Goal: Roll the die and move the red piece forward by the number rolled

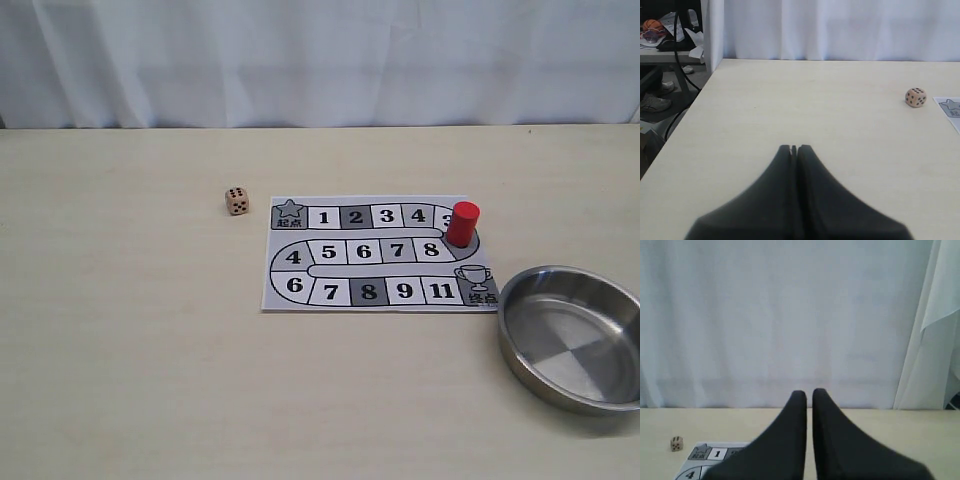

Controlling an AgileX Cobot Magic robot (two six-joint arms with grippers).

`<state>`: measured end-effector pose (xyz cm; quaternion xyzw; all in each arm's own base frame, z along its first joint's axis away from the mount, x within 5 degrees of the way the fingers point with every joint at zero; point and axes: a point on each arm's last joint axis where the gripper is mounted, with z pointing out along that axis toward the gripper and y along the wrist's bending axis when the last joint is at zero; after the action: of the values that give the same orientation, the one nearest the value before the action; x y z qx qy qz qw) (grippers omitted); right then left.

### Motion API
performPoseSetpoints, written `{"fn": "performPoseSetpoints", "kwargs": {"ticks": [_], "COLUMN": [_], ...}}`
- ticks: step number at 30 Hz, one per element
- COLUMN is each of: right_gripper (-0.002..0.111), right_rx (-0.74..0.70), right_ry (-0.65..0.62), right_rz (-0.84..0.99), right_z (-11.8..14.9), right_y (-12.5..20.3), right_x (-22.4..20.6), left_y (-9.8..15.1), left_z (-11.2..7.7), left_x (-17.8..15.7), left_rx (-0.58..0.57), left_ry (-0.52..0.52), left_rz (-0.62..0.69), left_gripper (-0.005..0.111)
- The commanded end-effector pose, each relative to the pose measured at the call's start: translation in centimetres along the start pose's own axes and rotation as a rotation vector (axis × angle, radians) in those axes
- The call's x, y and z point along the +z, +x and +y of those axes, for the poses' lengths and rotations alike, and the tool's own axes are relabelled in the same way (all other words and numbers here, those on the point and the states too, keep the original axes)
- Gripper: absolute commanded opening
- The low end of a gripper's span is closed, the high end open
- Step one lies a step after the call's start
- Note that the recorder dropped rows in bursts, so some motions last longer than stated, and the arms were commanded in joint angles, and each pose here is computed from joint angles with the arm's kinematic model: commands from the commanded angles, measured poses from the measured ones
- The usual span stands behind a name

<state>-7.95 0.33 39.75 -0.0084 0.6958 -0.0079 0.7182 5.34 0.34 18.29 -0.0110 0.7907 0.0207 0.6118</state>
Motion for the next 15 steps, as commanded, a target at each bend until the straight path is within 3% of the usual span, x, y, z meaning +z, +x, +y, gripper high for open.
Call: {"fn": "performPoseSetpoints", "kwargs": {"ticks": [1, 15], "right_gripper": [0.004, 0.004], "right_rx": [0.002, -0.011], "right_ry": [-0.004, 0.018], "right_rz": [-0.009, -0.054], "right_z": [0.1, -0.1], "right_y": [0.29, 0.27], "right_x": [-0.78, -0.04], "left_y": [-0.05, -0.05], "left_z": [-0.01, -0.01], "left_x": [0.01, 0.01], "left_rx": [-0.007, -0.007], "left_ry": [0.001, 0.001], "left_rz": [-0.011, -0.011], "left_gripper": [0.0, 0.0]}}
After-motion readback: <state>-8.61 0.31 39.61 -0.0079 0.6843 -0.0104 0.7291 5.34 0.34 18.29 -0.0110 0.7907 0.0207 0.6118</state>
